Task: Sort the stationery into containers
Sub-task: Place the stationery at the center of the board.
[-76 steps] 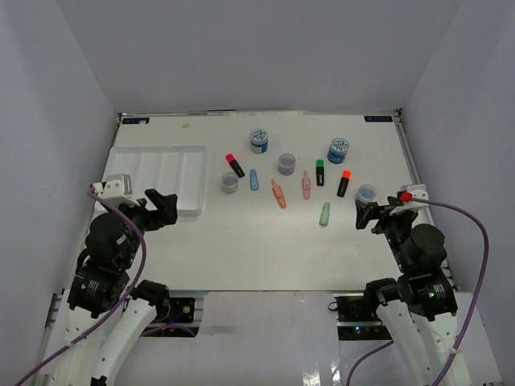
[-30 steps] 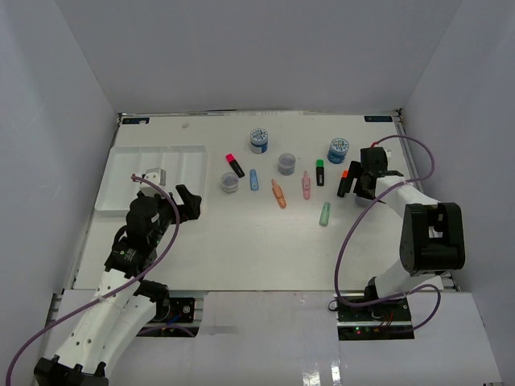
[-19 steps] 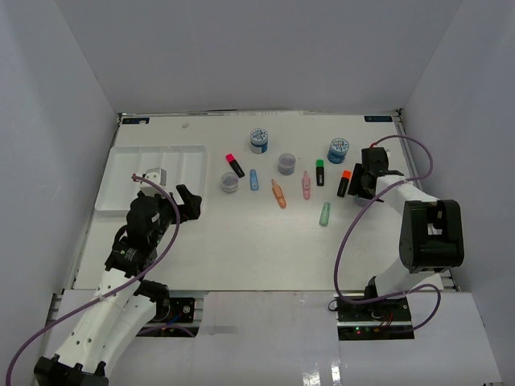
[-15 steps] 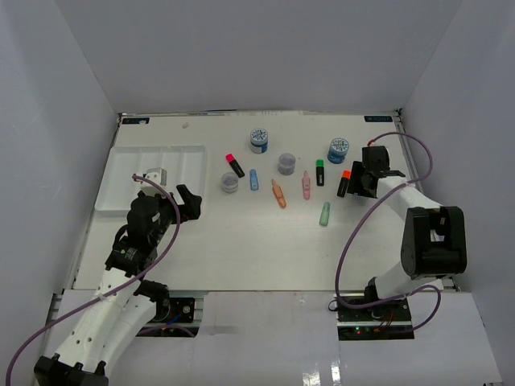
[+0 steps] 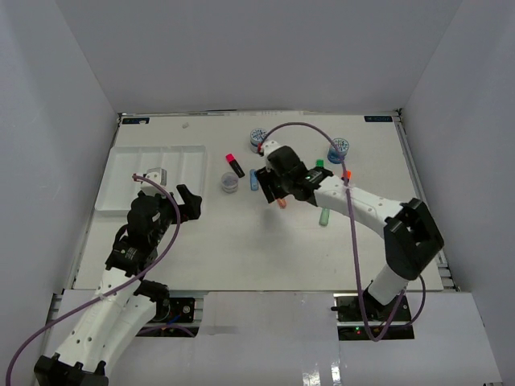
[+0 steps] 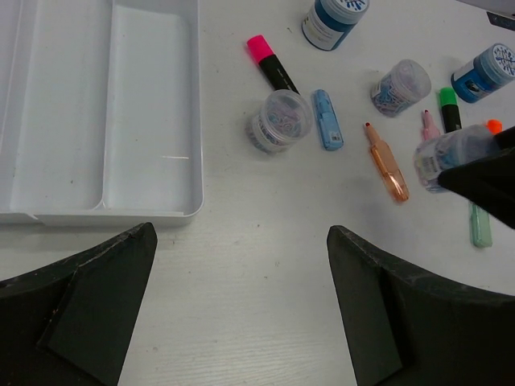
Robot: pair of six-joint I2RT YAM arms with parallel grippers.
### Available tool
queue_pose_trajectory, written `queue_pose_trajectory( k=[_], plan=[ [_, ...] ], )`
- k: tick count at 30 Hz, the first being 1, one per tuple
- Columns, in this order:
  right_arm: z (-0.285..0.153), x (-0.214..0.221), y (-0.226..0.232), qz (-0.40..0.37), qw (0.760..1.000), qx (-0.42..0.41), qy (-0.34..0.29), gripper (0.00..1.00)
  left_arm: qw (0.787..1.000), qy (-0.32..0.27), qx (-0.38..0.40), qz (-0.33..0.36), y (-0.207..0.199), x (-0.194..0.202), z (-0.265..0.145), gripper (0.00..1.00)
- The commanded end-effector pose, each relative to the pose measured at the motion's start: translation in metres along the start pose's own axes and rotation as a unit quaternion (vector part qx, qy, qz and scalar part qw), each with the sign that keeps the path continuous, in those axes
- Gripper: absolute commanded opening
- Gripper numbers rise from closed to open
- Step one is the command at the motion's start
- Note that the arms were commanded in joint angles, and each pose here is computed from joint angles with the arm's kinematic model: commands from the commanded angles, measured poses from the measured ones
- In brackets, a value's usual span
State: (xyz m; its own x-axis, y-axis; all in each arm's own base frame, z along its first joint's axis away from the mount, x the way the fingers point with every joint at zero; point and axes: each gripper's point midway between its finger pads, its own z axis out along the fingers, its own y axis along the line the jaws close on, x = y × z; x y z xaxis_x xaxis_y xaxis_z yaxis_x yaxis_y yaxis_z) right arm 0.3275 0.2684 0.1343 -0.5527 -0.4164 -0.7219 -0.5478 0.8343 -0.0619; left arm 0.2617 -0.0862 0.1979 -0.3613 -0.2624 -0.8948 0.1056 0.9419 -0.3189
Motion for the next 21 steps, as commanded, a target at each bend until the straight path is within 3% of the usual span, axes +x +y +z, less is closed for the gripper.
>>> queue_pose_trajectory(
  k=[1,5,13,18,20,21],
  plan=[
    [0.011,-0.023,0.05,-0.044,0.998,-0.039,-0.001,0.59,1.0,-0.016,-0.001,0.002,-0.001,-0.008,-0.004,0.98],
    [0.041,-0.013,0.114,-0.087,0.992,-0.082,0.032,0.6,0.999,-0.032,-0.01,-0.003,0.003,-0.014,-0.008,0.98],
    [0.069,0.008,0.156,-0.108,0.985,-0.118,0.066,0.69,0.999,-0.036,-0.01,-0.004,0.003,-0.015,-0.009,0.98],
    [0.074,0.022,0.155,-0.109,0.984,-0.114,0.085,0.83,1.0,-0.018,0.0,-0.001,-0.002,-0.01,-0.005,0.98],
    [0.069,0.019,0.156,-0.108,0.983,-0.12,0.082,0.97,1.0,-0.006,0.003,-0.002,-0.003,-0.005,-0.004,0.98],
    [0.066,0.017,0.156,-0.109,0.983,-0.122,0.082,0.98,1.0,-0.007,0.005,-0.002,-0.004,-0.008,-0.004,0.98]
  ],
)
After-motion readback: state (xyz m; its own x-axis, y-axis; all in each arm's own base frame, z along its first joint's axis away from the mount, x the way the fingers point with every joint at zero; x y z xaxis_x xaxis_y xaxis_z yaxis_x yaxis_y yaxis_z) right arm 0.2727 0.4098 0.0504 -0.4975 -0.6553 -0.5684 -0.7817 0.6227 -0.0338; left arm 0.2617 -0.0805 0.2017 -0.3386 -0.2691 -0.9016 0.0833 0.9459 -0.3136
